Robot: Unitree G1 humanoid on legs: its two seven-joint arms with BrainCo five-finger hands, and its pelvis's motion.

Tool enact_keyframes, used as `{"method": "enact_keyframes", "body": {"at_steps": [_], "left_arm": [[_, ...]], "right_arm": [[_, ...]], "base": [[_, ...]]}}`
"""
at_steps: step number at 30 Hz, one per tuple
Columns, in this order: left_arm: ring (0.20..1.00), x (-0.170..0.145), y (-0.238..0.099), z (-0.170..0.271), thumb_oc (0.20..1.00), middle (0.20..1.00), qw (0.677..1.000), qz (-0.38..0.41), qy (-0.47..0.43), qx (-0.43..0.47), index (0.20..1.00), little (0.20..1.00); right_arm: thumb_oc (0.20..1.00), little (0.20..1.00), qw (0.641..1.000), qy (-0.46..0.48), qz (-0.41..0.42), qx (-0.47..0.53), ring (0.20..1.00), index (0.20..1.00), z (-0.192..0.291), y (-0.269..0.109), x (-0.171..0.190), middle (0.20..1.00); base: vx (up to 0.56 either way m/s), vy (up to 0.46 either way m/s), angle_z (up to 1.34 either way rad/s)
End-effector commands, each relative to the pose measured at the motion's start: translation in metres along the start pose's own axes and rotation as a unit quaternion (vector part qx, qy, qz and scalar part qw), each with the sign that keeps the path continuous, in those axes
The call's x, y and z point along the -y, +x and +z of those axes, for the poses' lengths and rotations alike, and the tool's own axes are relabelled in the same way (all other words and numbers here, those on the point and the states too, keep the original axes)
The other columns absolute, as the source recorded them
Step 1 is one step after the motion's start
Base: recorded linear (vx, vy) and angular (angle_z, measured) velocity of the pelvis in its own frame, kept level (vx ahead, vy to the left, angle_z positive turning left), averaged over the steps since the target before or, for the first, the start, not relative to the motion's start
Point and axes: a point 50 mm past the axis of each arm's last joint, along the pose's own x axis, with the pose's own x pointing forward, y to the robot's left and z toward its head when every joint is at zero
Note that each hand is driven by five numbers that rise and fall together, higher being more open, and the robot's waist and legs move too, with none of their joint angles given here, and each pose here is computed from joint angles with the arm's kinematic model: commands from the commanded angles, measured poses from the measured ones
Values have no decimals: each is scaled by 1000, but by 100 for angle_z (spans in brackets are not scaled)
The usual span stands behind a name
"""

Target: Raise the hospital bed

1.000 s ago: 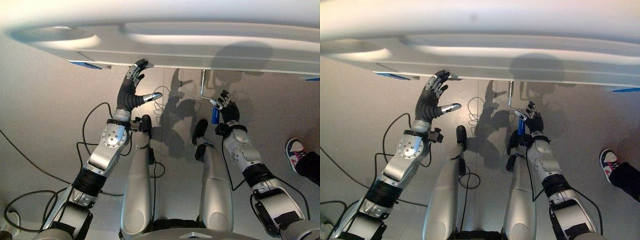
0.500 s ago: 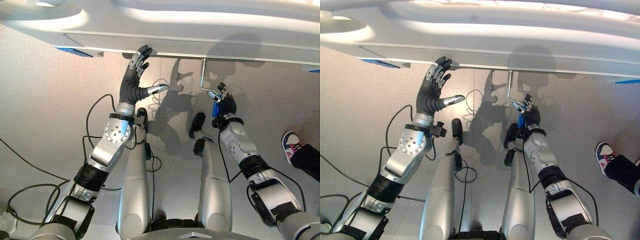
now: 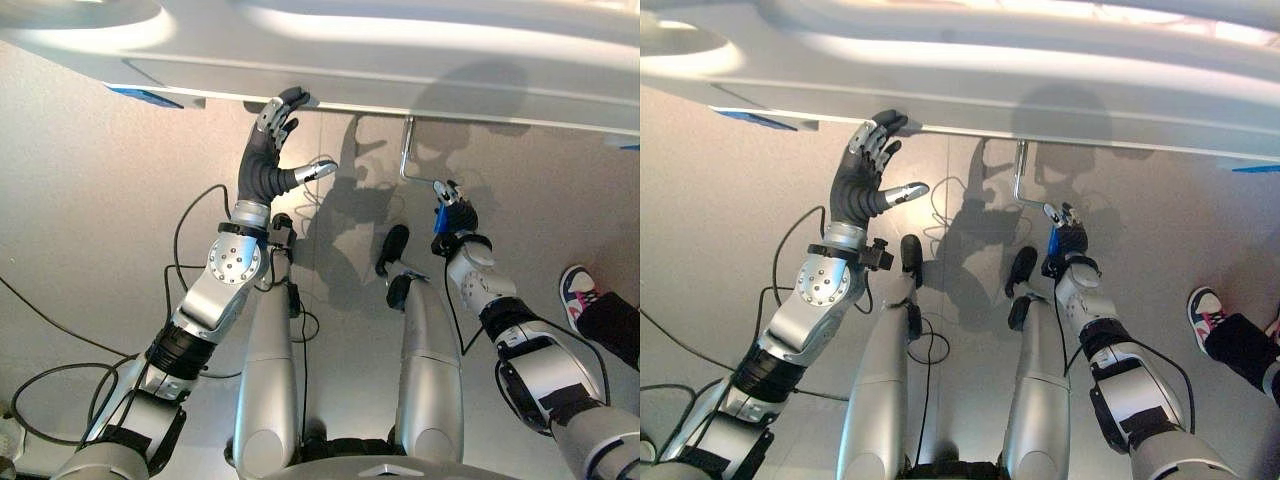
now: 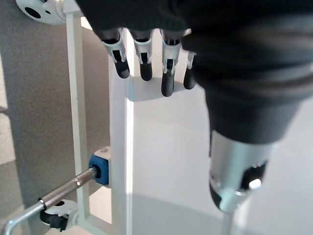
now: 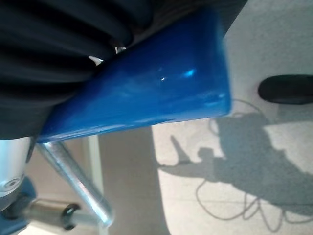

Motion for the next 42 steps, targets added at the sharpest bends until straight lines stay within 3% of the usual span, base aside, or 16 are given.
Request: {"method": "enact_keyframes", "body": {"at_steps": [1,10,19,23,30,42], "left_arm": [[1000,10,4,39,1000,1000,995,-18,-41,93,1000,1000],[1000,11,4,31,1000,1000,996,-53,-46,61,1000,1000],[1000,-7,-2,31,1000,1000,997,-54,-4,52,1000,1000],[1000,-1,-3,28,1000,1000,994,-105,-16,29,1000,1000],[1000,1,-2,19,1000,1000,983,-179,-27,-22,1000,1000],[1000,2,-3,14,1000,1000,975,-214,-31,-50,1000,1000]], "right_arm": [[1000,1000,995,-29,-20,-95,1000,1000,-45,-12,16,1000],[1000,1000,991,-51,-21,-122,1000,1000,-53,-13,24,1000],[1000,1000,986,-126,79,-78,1000,1000,-43,-26,11,1000],[1000,1000,981,-148,101,-72,1000,1000,-42,-34,18,1000],[1000,1000,977,-148,121,-93,1000,1000,-52,-40,21,1000],[1000,1000,978,-137,132,-85,1000,1000,-48,-39,17,1000]], "base": [[48,2,-1],[0,0,0],[0,3,0],[0,0,0],[0,0,0],[0,0,0]]}}
